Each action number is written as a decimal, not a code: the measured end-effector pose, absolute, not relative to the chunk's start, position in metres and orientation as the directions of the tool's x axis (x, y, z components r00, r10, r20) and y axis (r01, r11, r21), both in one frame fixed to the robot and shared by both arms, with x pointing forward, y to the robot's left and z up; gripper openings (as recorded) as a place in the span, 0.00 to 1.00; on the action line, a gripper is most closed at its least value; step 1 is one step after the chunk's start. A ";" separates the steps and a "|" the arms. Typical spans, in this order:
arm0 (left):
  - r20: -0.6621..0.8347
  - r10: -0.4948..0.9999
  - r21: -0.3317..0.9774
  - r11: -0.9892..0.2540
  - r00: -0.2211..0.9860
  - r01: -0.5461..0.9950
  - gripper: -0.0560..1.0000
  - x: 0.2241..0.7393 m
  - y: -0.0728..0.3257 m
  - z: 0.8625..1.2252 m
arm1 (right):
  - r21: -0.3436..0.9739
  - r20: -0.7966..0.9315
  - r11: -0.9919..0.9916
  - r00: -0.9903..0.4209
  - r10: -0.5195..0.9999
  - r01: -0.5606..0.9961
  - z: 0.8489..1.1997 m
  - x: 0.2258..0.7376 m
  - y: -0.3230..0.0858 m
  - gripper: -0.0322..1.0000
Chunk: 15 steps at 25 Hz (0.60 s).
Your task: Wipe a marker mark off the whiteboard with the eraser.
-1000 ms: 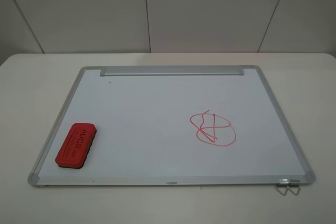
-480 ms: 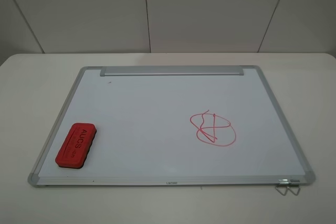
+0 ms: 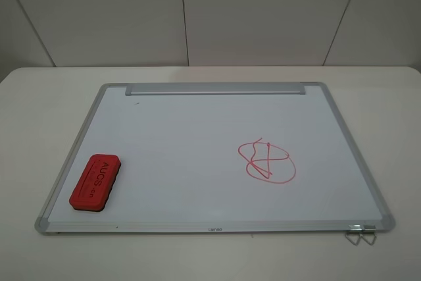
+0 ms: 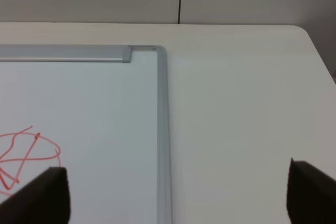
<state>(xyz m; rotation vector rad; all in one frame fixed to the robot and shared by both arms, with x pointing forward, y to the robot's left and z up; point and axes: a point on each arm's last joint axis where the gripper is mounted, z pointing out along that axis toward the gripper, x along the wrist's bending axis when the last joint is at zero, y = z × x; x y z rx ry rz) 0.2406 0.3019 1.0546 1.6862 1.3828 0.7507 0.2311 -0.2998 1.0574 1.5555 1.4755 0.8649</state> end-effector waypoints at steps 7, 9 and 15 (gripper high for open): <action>-0.058 0.998 0.868 0.061 -0.021 0.494 0.79 0.240 0.301 1.055 | 0.896 -0.047 0.006 0.082 0.996 0.443 1.057 0.231 -0.300 0.72; -0.055 0.998 0.868 0.061 -0.026 0.493 0.79 0.240 0.301 1.055 | 0.896 -0.047 0.006 0.082 0.996 0.443 1.057 0.231 -0.300 0.72; -0.035 0.999 0.869 0.035 -0.009 0.494 0.79 0.240 0.300 1.055 | 0.896 -0.047 0.006 0.082 0.996 0.443 1.057 0.231 -0.300 0.72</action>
